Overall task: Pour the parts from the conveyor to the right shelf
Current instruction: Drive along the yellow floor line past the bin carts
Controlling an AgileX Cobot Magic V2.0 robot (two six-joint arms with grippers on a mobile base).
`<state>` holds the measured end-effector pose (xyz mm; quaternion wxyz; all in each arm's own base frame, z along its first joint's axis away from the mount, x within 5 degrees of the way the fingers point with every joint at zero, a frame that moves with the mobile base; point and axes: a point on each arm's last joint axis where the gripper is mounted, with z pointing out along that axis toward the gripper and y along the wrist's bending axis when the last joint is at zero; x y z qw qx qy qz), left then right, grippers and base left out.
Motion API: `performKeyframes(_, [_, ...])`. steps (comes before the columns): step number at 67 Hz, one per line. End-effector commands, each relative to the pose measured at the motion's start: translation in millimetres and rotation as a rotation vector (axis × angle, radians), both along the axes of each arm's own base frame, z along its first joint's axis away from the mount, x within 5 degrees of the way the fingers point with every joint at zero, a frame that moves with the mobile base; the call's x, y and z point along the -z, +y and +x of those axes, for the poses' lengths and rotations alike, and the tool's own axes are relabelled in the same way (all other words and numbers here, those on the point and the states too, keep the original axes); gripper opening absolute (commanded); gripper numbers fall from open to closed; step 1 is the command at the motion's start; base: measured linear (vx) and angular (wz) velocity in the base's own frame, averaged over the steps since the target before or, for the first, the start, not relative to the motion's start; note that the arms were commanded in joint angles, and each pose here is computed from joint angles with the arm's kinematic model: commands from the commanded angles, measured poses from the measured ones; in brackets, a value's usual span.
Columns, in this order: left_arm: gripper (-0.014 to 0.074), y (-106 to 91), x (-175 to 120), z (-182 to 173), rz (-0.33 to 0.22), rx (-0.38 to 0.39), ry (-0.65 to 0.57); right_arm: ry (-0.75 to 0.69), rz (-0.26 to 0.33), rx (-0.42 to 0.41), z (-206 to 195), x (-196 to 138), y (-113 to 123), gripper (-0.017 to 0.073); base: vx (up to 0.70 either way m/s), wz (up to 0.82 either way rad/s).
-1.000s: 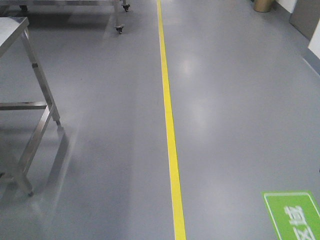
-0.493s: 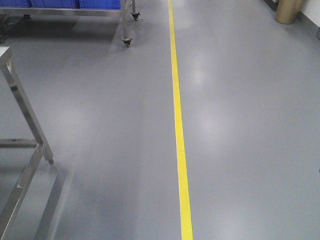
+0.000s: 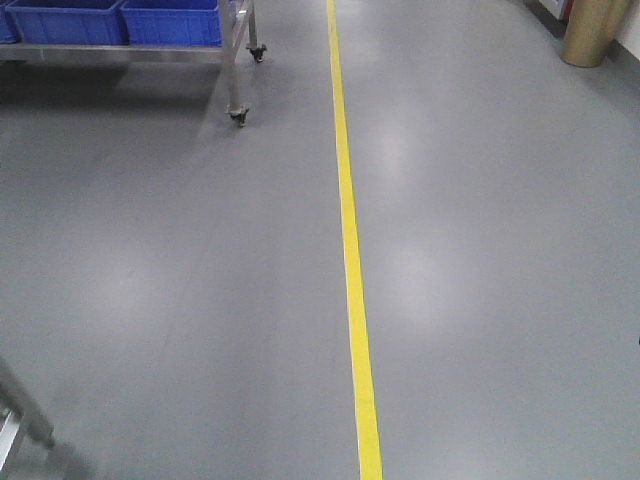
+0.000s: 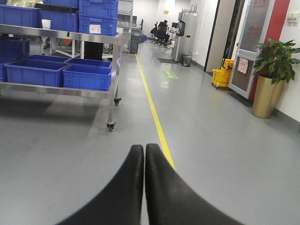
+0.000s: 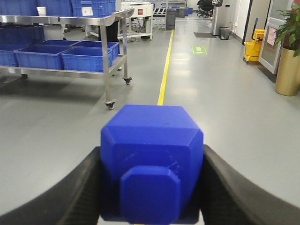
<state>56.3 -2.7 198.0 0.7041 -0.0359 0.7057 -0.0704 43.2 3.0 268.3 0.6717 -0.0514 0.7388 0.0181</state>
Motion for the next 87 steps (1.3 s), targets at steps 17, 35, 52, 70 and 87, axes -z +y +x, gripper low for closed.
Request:
performKeyframes(17, [-0.0006, -0.5, 0.0, 0.0, -0.016, 0.008, -0.062, -0.091, 0.000, -0.005, 0.2, -15.0, 0.3, -0.0004, 0.81, -0.05])
performKeyframes(35, [-0.0006, -0.5, 0.0, 0.0, -0.016, 0.008, -0.062, -0.091, 0.000, -0.005, 0.2, -15.0, 0.3, -0.0004, 0.80, 0.02])
performKeyframes(52, [-0.0006, -0.5, 0.0, 0.0, -0.016, 0.008, -0.062, -0.091, 0.000, -0.005, 0.2, -15.0, 0.3, -0.0004, 0.78, 0.02])
performKeyframes(70, [-0.0006, -0.5, 0.0, 0.0, -0.016, 0.008, -0.062, -0.091, 0.000, -0.005, 0.2, -15.0, 0.3, -0.0004, 0.74, -0.05])
performKeyframes(87, [-0.0006, -0.5, 0.0, 0.0, -0.016, 0.008, -0.062, -0.091, 0.000, -0.005, 0.2, -15.0, 0.3, -0.0004, 0.71, -0.03])
